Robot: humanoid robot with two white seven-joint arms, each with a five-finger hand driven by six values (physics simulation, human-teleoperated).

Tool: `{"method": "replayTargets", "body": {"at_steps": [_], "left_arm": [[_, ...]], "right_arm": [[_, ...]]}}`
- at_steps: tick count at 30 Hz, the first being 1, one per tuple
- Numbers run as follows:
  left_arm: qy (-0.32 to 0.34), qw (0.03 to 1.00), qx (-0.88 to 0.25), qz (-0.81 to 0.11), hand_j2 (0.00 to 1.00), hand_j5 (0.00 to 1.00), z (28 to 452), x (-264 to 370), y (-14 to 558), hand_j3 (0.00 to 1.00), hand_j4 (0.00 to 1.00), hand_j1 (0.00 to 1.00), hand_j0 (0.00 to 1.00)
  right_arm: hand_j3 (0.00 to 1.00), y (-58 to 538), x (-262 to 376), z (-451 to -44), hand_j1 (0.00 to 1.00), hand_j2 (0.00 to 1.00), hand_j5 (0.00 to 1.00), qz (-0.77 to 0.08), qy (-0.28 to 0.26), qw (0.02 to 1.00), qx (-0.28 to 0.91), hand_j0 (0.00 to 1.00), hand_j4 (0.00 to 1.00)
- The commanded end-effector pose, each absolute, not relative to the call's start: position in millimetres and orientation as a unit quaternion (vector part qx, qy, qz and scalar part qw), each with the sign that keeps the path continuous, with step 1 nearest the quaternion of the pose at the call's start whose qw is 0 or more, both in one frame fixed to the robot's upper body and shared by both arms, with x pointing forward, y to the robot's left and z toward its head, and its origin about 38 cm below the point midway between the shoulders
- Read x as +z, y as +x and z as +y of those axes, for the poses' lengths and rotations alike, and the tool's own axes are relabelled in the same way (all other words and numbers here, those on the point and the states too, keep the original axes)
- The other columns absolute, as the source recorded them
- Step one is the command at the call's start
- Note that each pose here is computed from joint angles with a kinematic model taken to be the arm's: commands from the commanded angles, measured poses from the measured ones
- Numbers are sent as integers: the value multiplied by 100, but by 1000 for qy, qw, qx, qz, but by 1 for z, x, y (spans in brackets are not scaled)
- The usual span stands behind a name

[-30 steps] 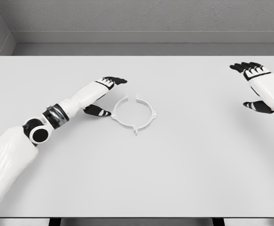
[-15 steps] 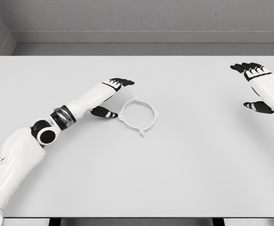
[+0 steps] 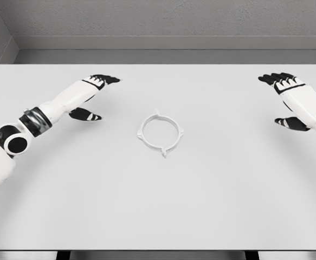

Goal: Assemble PVC drainage pipe clamps

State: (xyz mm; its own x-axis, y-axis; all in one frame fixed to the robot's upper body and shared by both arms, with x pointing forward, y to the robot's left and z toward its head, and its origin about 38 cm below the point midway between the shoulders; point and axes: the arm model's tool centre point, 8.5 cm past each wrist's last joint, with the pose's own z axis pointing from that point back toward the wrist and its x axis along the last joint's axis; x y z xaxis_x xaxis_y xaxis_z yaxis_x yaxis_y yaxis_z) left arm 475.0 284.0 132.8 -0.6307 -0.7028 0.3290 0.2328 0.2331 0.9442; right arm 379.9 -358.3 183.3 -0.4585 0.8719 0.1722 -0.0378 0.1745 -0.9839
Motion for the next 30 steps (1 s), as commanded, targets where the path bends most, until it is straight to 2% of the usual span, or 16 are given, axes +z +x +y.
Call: {"method": "replayTargets", "body": {"at_steps": [1, 3, 5, 12, 17, 30], "left_arm": [[204, 400, -603, -659, 100, 100, 323, 144, 473, 100, 100, 100, 100], [229, 407, -603, -647, 100, 100, 353, 153, 470, 100, 100, 100, 100], [234, 409, -604, -643, 100, 100, 360, 155, 469, 100, 100, 100, 100], [231, 405, -607, -643, 100, 100, 355, 154, 470, 100, 100, 100, 100], [224, 401, -605, -651, 100, 100, 345, 153, 471, 100, 100, 100, 100], [220, 401, -602, -654, 100, 100, 339, 152, 472, 100, 100, 100, 100]], "right_arm": [[100, 381, 174, -336, 100, 100, 100, -653, -293, 399, 573, 100, 100], [100, 378, 171, -316, 100, 100, 100, -658, -274, 379, 590, 100, 100], [100, 375, 166, -297, 100, 100, 100, -663, -254, 365, 602, 100, 100], [100, 359, 159, -234, 100, 100, 100, -672, -198, 308, 644, 100, 100], [100, 353, 143, -199, 100, 100, 100, -646, -183, 268, 691, 100, 100], [100, 364, 129, -155, 100, 100, 100, -643, -151, 252, 708, 100, 100]]}}
